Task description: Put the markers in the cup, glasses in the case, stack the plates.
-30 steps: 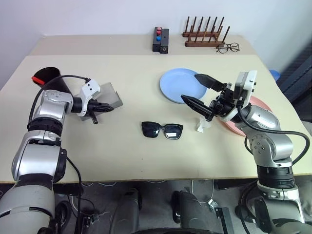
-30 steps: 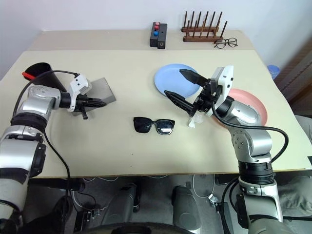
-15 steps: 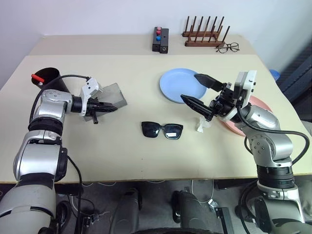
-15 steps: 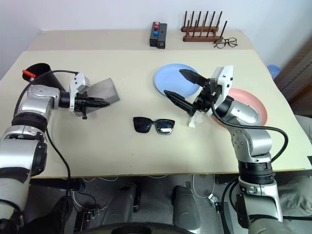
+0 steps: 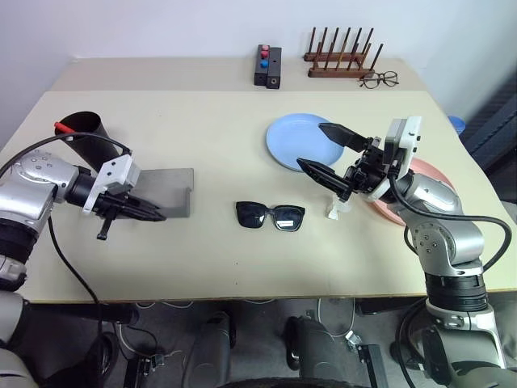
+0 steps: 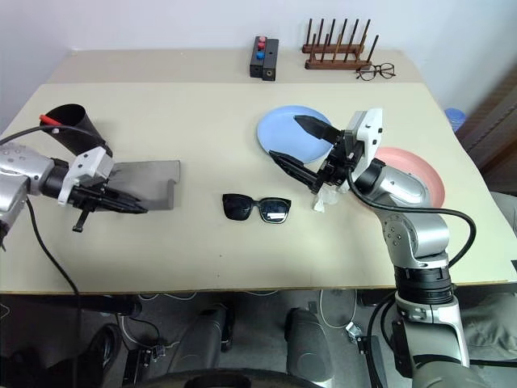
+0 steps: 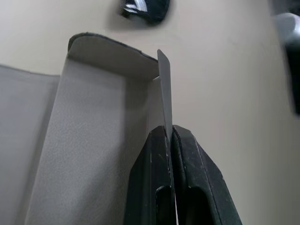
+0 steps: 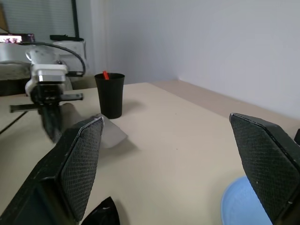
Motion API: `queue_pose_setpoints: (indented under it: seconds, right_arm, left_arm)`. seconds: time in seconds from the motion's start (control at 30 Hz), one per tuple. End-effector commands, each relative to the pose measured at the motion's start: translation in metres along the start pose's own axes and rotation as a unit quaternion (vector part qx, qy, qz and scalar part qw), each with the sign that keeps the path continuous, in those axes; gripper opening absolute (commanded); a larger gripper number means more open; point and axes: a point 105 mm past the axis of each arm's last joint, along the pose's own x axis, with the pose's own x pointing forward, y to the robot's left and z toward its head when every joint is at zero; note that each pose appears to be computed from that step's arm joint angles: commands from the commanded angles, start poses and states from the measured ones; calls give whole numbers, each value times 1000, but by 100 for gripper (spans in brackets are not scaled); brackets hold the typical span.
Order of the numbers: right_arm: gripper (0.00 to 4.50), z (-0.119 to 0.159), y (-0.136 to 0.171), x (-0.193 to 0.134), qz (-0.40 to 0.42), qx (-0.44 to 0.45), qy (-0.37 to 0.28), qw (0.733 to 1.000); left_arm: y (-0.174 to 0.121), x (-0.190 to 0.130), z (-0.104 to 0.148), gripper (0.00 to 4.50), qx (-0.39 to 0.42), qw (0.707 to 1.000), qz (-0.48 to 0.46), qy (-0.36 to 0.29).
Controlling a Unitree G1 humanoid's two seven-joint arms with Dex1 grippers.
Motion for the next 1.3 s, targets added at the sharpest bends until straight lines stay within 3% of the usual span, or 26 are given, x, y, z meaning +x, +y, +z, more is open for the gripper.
queue_pose_setpoints:
  seconds: [0.03,0.6,1.2,1.3]
  right_arm:
    - [441,11,2,3,10,-12,-17,1000]
    - [441,11,3,-1,7,-14,-12,1000]
    - [441,12,4,1,10,-17,-16,1000]
    - [441,13,3,1,8,-19,-15,1000]
  left_arm:
    - [-8,5,8,2,22,999,-25,-11]
    - [-5,31,-5,2,19,999,-27,1]
    - [7,43,-1,2,-7,1000,0,-17]
    - [7,43,-2,89,-11,1000,-6,-16]
